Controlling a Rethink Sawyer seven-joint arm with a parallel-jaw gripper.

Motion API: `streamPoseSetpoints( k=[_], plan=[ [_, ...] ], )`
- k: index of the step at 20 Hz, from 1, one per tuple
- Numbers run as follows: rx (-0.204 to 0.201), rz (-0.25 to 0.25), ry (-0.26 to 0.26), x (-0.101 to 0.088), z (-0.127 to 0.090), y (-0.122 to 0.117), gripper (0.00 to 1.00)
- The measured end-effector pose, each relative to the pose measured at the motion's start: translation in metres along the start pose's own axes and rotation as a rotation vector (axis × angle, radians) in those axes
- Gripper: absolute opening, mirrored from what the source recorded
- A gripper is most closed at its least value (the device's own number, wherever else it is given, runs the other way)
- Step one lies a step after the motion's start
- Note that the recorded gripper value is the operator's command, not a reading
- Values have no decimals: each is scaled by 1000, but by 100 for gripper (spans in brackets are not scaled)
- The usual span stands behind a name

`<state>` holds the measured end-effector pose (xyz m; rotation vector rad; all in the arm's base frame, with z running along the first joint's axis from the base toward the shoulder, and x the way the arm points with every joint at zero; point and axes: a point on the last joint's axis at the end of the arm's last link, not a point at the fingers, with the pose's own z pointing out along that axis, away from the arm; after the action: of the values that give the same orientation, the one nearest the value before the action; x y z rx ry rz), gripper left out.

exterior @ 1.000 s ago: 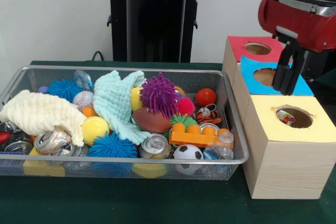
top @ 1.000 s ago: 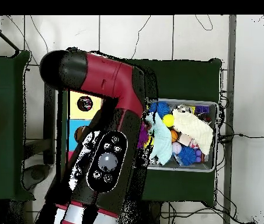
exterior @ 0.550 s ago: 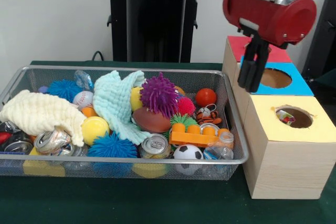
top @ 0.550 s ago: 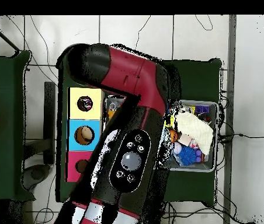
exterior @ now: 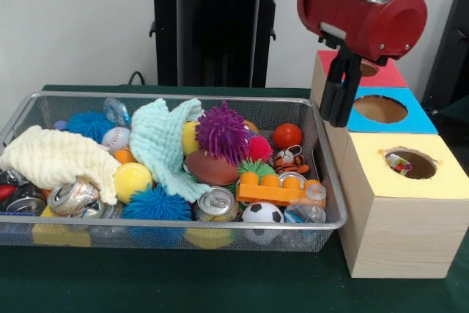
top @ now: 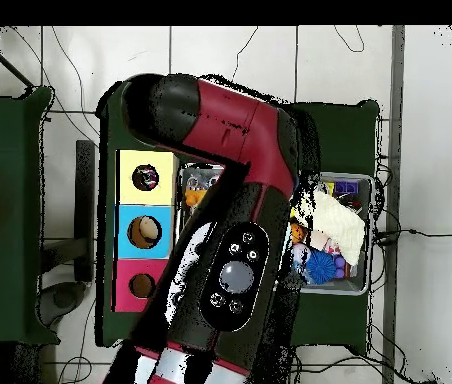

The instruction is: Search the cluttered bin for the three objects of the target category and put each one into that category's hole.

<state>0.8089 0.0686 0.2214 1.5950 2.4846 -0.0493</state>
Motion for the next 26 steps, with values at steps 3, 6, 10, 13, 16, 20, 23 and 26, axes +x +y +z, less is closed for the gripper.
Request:
streamPoseSetpoints(
  k=[3,6,10,13,16,20,23,26],
  plan=[
    [1,-6,-6,-1,-3,-2,0],
    [0,-8,-8,-2,-5,-2,0],
    [-1,-7,-10,-7,-6,-4,0],
    [-3,-4,-8,-13,-6,-6,0],
    [-3,4,-2,-25,-2,-10,0],
    [-6,24,2,-40,7,-17,0],
    [-13,45,-1,-51,17,-25,0],
    [-17,61,-14,-65,33,-38,0]
  ],
)
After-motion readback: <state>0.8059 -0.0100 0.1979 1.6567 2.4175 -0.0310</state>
